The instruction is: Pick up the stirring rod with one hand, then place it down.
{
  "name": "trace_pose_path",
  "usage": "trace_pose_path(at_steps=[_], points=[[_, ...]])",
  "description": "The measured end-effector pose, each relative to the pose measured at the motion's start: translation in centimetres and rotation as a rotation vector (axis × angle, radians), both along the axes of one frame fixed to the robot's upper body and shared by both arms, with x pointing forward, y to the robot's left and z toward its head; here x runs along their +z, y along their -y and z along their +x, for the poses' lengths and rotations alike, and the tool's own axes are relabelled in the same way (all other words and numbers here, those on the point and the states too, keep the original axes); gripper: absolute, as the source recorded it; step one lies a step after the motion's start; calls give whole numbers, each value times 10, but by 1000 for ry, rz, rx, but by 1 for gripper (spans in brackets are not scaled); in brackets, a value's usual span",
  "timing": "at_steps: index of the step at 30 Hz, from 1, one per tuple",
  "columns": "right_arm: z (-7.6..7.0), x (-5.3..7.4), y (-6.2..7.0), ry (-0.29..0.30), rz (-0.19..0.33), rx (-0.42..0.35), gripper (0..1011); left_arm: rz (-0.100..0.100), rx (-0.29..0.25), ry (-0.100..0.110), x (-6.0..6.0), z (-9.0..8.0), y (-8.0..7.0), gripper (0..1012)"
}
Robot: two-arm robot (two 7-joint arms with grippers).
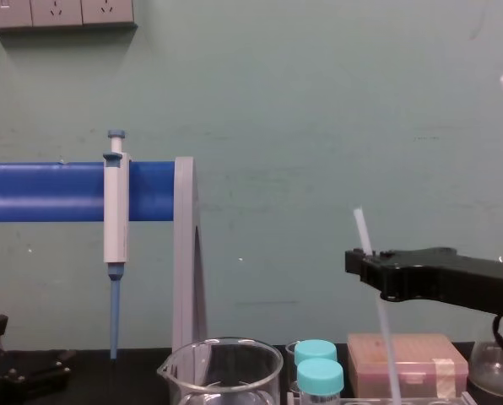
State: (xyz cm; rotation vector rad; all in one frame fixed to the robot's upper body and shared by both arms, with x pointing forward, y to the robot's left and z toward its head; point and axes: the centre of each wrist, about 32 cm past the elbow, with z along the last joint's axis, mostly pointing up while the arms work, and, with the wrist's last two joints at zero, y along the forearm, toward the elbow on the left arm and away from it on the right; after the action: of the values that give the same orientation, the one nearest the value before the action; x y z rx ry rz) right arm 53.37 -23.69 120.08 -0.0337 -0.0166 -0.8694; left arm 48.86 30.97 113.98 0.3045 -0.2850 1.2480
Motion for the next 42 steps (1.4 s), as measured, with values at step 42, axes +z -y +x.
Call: trace_pose_path(at_steps=[42], points=[[-6, 43, 37, 264, 60, -145, 66, 0, 0, 0, 0, 0, 0, 1000]])
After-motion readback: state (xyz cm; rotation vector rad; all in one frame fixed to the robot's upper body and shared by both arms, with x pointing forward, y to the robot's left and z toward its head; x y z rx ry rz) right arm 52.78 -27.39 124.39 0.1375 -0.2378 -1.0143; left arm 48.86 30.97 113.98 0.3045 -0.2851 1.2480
